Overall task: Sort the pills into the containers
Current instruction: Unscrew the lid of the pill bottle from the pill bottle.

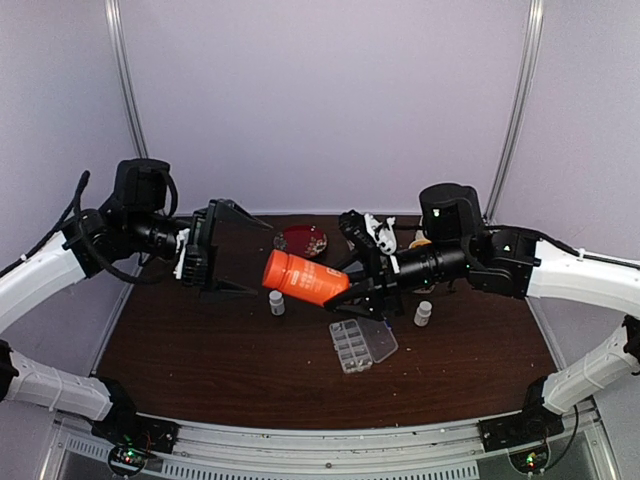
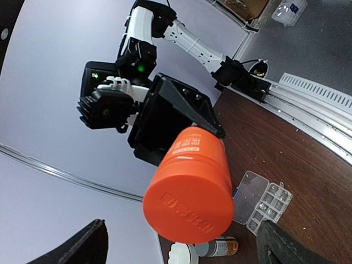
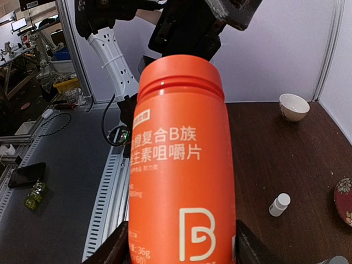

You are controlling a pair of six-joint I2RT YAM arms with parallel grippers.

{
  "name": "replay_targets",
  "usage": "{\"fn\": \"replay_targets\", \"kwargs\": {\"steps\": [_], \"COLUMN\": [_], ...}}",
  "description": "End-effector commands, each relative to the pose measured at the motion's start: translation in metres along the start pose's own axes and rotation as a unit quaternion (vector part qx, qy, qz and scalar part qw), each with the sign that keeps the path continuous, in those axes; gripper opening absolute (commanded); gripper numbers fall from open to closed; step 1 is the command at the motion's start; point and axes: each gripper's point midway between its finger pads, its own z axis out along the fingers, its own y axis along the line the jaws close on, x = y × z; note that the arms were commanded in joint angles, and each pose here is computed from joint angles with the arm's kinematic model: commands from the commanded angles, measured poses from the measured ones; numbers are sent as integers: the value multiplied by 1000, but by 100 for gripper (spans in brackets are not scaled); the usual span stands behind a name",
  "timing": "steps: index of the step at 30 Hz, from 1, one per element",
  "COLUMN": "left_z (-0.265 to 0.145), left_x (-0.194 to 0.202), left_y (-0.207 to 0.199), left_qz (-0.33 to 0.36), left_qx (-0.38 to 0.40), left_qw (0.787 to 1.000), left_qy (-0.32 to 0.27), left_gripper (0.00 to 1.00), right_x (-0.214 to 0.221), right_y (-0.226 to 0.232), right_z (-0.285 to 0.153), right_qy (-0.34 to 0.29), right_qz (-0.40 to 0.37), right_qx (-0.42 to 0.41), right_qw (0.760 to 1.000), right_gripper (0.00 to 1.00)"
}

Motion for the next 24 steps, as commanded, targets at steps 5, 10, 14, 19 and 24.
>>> {"fn": "replay_targets", "kwargs": {"steps": [5,10,14,19,24], "left_z": [10,13,13,13,15], "left_x": [0,-2,-2,-5,-4], "left_y": [6,4,1,0,-1], "left_qz": [42,41,39,38,39], "left_qx": [13,17,19,20,22], "left_qw": [999,999,999,999,999], "left_qy": [12,8,6,-1,-2], "left_gripper": [85,80,82,87,77], "right_x": [-18,-18,-20,-20,-20], "right_y": [2,-3,-4,-6,-7], "right_z": [-4,-3,0,3,5], "right_qy": [-10,-11,-12,-10,-11], "right_qz": [-1,1,3,7,9], "right_qx": [-11,-1,-6,-5,-7], "right_qw": [1000,1000,1000,1000,1000], "right_gripper": [12,11,10,10,9]}}
